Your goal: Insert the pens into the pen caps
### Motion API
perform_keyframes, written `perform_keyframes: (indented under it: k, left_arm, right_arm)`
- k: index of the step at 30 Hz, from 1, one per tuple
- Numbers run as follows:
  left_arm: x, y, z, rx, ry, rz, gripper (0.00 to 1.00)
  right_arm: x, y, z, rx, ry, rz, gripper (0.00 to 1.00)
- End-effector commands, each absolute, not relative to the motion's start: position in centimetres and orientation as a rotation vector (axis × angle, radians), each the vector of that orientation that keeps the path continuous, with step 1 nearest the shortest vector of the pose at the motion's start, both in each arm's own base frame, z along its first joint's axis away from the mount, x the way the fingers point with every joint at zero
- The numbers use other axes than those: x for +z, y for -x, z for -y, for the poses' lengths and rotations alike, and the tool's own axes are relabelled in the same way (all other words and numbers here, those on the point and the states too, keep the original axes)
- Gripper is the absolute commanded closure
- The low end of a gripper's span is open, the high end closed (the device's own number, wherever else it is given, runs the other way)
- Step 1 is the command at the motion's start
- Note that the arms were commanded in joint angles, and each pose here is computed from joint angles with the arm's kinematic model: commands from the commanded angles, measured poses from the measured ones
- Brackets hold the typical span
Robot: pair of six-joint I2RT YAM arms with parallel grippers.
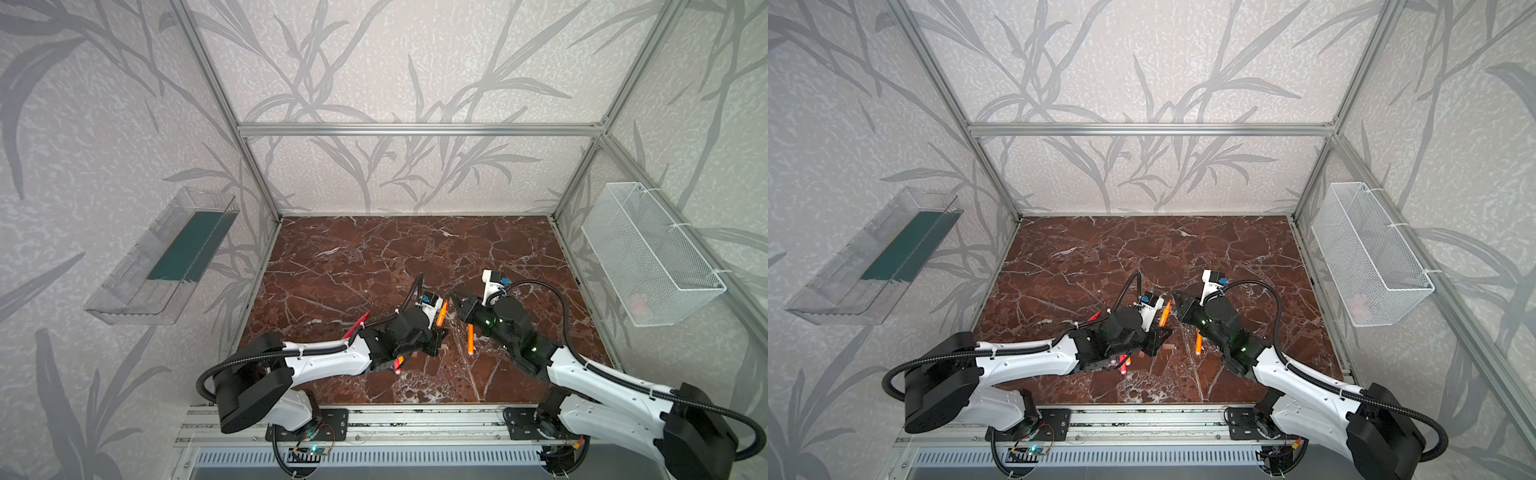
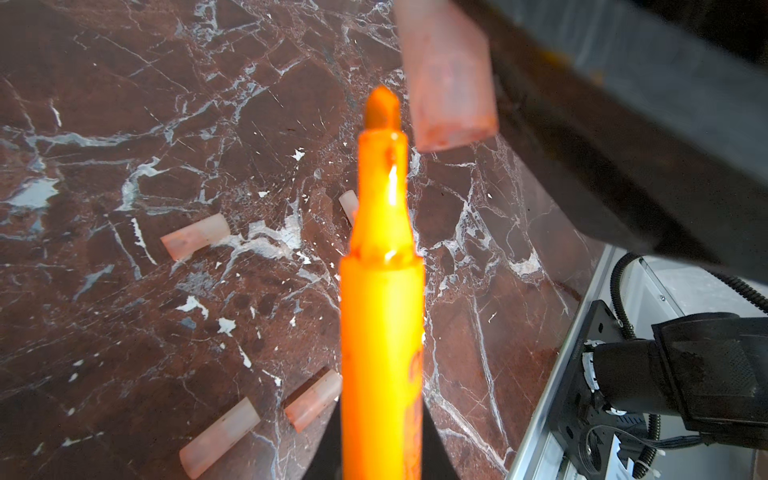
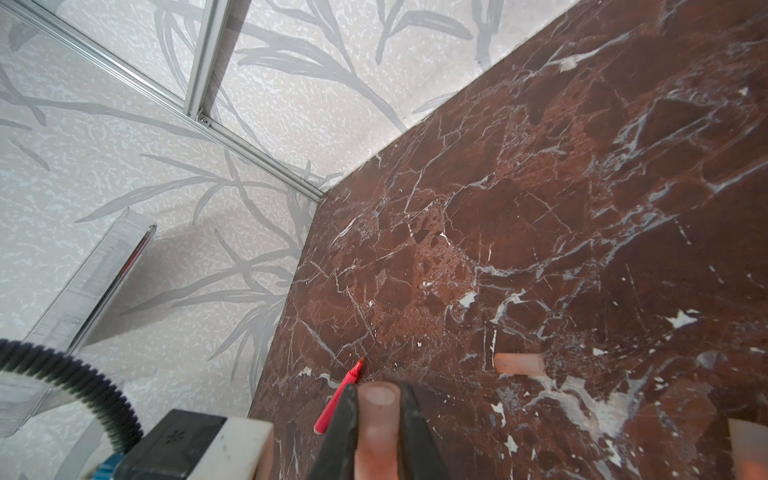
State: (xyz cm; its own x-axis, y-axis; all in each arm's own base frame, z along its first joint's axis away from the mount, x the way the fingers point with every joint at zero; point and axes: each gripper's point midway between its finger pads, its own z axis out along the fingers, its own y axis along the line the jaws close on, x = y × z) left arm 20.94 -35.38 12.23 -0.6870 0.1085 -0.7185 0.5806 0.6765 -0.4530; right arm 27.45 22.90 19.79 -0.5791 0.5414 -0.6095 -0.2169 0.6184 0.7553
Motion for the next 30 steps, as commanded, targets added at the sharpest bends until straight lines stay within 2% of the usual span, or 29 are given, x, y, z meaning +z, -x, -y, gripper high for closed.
perform_keyframes:
  k: [1, 30]
  left_arm:
    - [13.5, -20.8, 35.4, -0.929, -0.538, -2.165, 1.0]
    - [13.5, -20.7, 35.6, -0.938, -0.543, -2.165, 1.0]
  right_arm:
    - [21.3, -28.2, -23.4, 1.048, -0.248, -1.896, 1.0]
    - [23.1, -28.9, -23.8, 1.065, -0.242, -1.835, 1.0]
